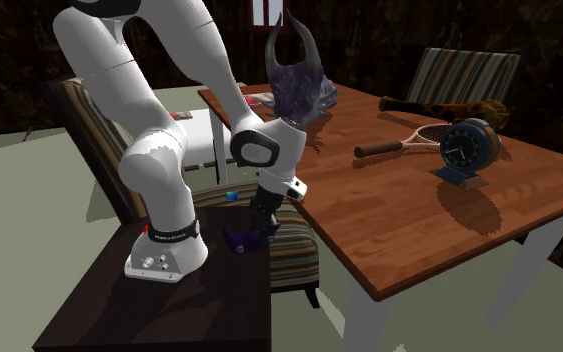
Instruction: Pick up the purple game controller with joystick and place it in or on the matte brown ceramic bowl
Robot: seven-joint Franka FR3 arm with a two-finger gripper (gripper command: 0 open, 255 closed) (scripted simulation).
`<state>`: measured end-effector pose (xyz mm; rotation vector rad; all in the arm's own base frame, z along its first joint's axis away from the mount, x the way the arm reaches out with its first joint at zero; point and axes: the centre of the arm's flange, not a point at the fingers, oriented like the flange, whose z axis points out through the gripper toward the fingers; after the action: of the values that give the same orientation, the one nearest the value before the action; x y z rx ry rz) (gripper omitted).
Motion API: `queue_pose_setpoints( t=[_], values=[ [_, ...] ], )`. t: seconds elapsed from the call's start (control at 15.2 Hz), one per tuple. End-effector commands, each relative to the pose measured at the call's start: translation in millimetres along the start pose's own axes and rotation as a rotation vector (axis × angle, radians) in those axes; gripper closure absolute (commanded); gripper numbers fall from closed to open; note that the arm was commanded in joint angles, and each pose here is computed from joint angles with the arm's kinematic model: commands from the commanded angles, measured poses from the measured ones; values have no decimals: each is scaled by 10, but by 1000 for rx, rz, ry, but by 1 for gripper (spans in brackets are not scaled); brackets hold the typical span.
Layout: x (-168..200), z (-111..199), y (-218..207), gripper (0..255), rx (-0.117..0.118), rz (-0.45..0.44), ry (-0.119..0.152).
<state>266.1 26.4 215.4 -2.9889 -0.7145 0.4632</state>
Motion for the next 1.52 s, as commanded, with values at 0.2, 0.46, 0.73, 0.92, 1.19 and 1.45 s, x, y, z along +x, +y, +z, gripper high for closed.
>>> queue_pose_setpoints(
  t=[0.2,0.46,0.73,0.92,1.19,1.45],
  values=[
    [-73,-238,-22,255,1,0,-2],
    [-132,-440,-43,255,1,0,-2],
    [-191,-642,-64,255,1,0,-2],
    [-235,-793,-80,255,1,0,-2],
    [-294,-995,-102,255,1,0,-2],
    [-353,-1196,-123,255,1,0,-2]
  ],
)
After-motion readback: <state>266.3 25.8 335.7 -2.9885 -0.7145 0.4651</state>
